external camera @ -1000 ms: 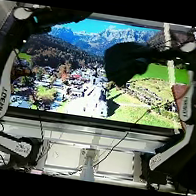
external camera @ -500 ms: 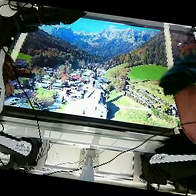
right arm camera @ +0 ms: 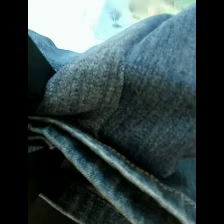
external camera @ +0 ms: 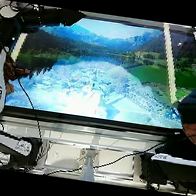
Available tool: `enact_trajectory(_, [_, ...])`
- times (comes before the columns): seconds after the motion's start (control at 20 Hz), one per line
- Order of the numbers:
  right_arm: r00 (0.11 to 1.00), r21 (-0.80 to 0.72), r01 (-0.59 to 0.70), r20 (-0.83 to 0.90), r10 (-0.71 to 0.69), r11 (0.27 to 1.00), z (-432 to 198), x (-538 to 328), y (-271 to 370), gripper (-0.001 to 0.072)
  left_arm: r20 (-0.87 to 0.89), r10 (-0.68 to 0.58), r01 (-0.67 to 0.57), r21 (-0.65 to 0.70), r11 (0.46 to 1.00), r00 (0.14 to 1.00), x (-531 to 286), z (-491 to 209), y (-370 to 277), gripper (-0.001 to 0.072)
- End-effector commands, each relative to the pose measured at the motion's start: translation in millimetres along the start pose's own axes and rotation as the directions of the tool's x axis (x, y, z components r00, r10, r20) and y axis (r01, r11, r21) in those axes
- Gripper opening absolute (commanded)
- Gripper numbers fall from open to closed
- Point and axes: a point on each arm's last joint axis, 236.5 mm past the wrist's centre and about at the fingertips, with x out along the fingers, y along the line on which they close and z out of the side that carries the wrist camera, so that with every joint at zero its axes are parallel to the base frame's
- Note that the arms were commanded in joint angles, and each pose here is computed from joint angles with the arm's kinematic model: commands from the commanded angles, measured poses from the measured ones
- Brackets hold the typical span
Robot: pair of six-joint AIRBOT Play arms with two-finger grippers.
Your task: Fold the clothes and pants, and hang the long-sleeved shirts on hangers.
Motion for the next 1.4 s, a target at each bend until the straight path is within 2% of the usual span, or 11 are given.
enact_trajectory(0.0, [0.999,0.05,0.043,-0.024,-0.042,0.998,-7,-3,-19,0.0021,-0.001,0.001,-0.001,-0.003,1.0,1.0,0,-1,2,0.0697])
enact_trajectory(0.05, [0.999,0.05,0.042,-0.024,-0.041,0.998,-7,-3,-19,0.007,-0.001,0.001,-0.001,-0.003,1.0,1.0,0,-1,2,0.0697])
enact_trajectory(0.1, [0.999,0.046,0.041,-0.024,-0.04,0.998,-7,-3,-19,0.0331,-0.001,0.001,-0.001,-0.003,1.0,1.0,0,-1,2,0.0697])
enact_trajectory(0.15, [0.999,0.039,0.04,-0.024,-0.039,0.998,-7,-3,-19,0.0664,-0.001,0.002,-0.002,-0.003,1.0,1.0,0,-1,2,0.0697])
enact_trajectory(0.2, [0.999,0.036,0.039,-0.024,-0.039,0.999,-7,-3,-18,0.0713,-0.001,0.001,-0.001,-0.003,1.0,1.0,0,-1,2,0.0697])
enact_trajectory(0.8, [1.0,0.028,0.007,0.004,-0.007,1.0,0,-3,-11,0.07,-0.001,0.001,-0.001,-0.003,1.0,1.0,0,-1,2,0.0697])
enact_trajectory(0.9, [0.997,0.01,-0.068,0.05,0.067,0.998,10,-4,7,0.0695,-0.001,0.001,-0.001,-0.003,1.0,1.0,0,-1,2,0.0697])
enact_trajectory(0.95, [0.982,-0.021,-0.168,0.08,0.169,0.986,18,-8,31,0.0695,-0.001,0.002,-0.002,-0.003,1.0,1.0,0,-1,2,0.0697])
enact_trajectory(1.05, [0.883,-0.158,-0.432,0.126,0.452,0.888,28,-31,100,0.0695,-0.001,0.001,-0.001,-0.003,1.0,1.0,0,-1,2,0.0697])
enact_trajectory(1.15, [0.694,-0.328,-0.643,0.133,0.708,0.692,29,-75,173,0.0692,-0.001,0.001,-0.001,-0.003,1.0,1.0,0,-1,2,0.0697])
enact_trajectory(1.35, [0.514,-0.665,-0.646,-0.016,0.858,0.374,-25,-132,272,0.0664,-0.001,0.002,-0.002,-0.003,1.0,1.0,0,-1,2,0.0697])
